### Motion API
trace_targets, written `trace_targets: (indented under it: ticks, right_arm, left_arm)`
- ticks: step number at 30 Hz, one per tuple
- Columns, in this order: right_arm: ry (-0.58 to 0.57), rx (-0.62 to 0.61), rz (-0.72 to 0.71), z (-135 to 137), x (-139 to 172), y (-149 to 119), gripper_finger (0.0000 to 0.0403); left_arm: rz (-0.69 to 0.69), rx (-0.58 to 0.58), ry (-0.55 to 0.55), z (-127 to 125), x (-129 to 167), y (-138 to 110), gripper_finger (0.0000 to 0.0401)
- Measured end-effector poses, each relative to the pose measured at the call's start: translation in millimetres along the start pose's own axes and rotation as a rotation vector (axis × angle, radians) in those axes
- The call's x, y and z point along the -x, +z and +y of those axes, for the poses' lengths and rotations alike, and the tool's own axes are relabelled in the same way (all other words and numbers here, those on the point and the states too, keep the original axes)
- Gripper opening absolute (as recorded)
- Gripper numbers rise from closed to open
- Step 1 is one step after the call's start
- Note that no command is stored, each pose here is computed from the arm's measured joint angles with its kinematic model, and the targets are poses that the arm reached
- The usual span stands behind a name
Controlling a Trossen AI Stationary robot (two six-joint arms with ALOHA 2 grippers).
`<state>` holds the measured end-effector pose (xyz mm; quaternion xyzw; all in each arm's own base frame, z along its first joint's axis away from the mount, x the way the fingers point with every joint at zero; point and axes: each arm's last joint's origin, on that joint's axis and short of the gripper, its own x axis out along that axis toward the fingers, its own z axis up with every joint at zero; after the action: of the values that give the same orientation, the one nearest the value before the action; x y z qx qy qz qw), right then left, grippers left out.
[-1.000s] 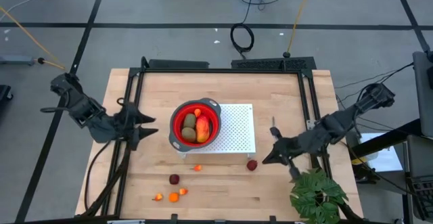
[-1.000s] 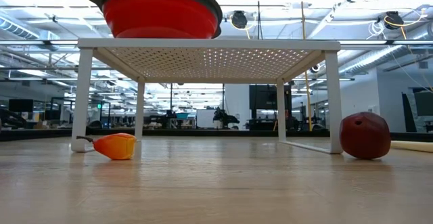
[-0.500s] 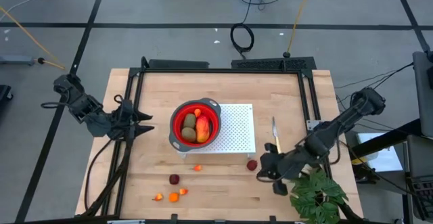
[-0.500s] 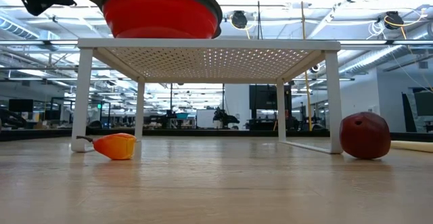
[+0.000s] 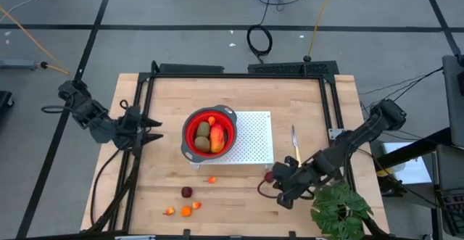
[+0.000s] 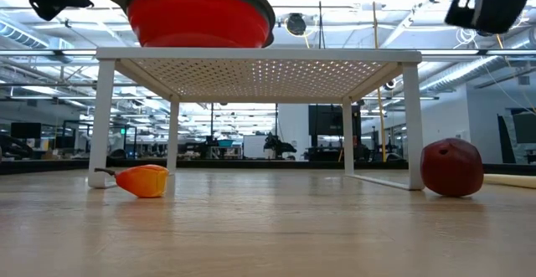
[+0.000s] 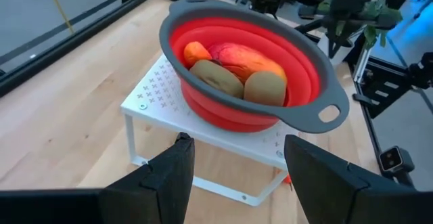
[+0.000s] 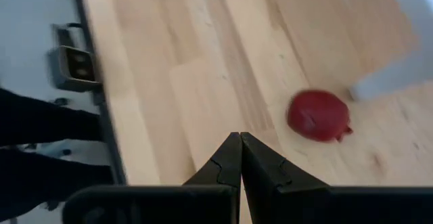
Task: Pick & Place Fruit
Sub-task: Put the red pomegranate into the red strainer bowl on the shelf
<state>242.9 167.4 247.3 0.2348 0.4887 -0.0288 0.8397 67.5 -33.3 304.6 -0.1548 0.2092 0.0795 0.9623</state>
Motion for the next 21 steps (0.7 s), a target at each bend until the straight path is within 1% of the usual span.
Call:
trace_targets:
  ticks: [4, 7, 15, 18, 21]
  right_arm:
    - [-0.049, -0.051, 0.029, -4, -10, 0, 0.0]
    - [-0.054, -0.081, 0.056, -6, -16, 0, 0.0]
    - [-0.092, -0.205, 0.064, -16, -23, -6, 0.0003]
    - [-0.097, -0.225, 0.064, -18, -25, -7, 0.0016]
    - [-0.102, -0.245, 0.064, -19, -26, -8, 0.0043]
  left_arm:
    - [-0.009, -0.021, -0.008, 2, 2, 0, 0.023]
    - [-0.006, -0.026, -0.015, 3, 3, 0, 0.023]
    - [0.016, -0.051, -0.041, 2, 3, 0, 0.023]
    - [0.017, -0.052, -0.042, 2, 3, 0, 0.023]
    - [0.017, -0.057, -0.042, 2, 3, 0, 0.023]
